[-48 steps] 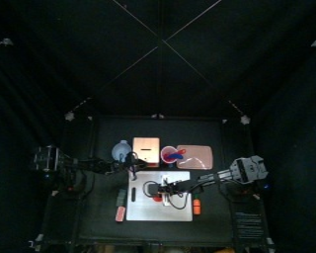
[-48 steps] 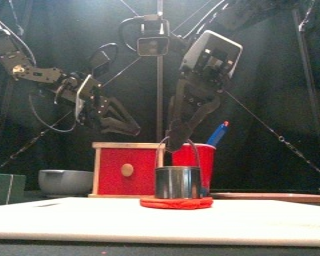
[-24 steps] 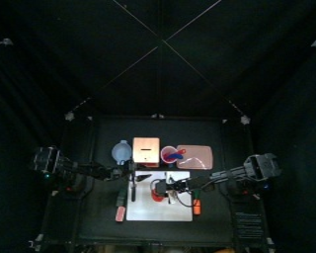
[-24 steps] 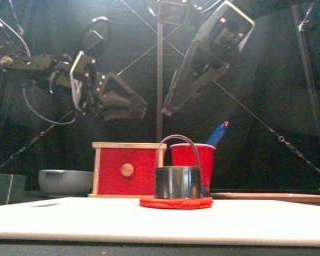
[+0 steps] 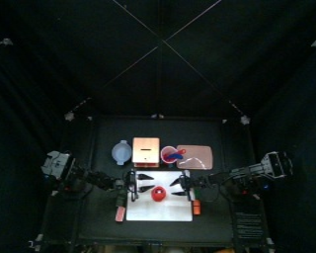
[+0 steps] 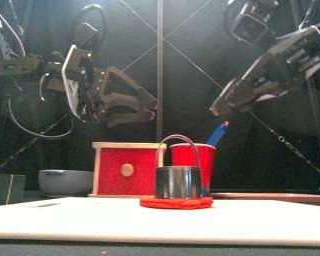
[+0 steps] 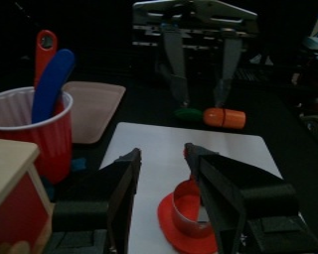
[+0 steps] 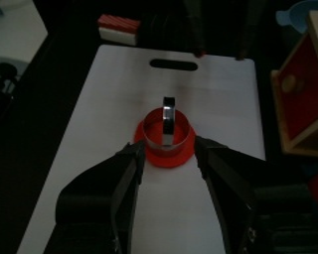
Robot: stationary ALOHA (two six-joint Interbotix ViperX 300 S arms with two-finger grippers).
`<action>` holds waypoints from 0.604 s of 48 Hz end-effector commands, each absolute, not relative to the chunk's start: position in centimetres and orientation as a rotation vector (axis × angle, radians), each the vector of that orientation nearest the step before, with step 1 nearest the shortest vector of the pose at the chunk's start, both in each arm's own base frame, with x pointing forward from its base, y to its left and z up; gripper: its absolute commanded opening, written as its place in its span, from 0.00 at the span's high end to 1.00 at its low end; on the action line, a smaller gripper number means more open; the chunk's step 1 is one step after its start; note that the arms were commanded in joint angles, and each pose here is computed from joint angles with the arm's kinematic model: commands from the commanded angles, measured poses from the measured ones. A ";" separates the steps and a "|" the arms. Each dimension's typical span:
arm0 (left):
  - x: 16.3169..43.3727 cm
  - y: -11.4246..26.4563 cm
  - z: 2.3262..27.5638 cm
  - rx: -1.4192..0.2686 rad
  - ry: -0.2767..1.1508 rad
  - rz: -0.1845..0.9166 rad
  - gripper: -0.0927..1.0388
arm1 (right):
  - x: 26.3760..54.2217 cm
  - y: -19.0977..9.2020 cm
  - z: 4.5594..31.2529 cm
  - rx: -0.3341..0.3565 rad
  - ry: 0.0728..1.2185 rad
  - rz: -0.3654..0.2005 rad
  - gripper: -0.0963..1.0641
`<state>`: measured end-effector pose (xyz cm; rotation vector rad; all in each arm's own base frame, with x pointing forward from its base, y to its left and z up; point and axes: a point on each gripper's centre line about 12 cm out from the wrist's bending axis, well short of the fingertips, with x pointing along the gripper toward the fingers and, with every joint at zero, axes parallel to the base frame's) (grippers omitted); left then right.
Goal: Get the cutter from the drawer then cut the dough then place the extra dough in the bowl
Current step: Cut the dough
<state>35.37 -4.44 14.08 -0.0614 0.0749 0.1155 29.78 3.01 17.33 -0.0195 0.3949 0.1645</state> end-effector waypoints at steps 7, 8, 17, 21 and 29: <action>37.2 -6.4 13.1 -0.073 0.064 0.110 0.20 | 29.9 3.1 14.8 0.031 0.239 0.162 0.22; 37.4 -6.4 12.7 -0.072 0.075 0.110 0.20 | 30.2 3.0 14.7 0.027 0.233 0.160 0.22; 38.0 -6.9 11.7 -0.081 0.125 0.104 0.20 | 32.6 3.2 13.9 0.009 0.228 0.165 0.22; 37.9 -6.7 11.2 -0.089 0.156 0.124 0.20 | 33.2 3.1 13.7 0.006 0.228 0.163 0.22; 37.9 -6.6 11.0 -0.096 0.168 0.132 0.20 | 33.7 3.1 13.8 0.012 0.223 0.166 0.22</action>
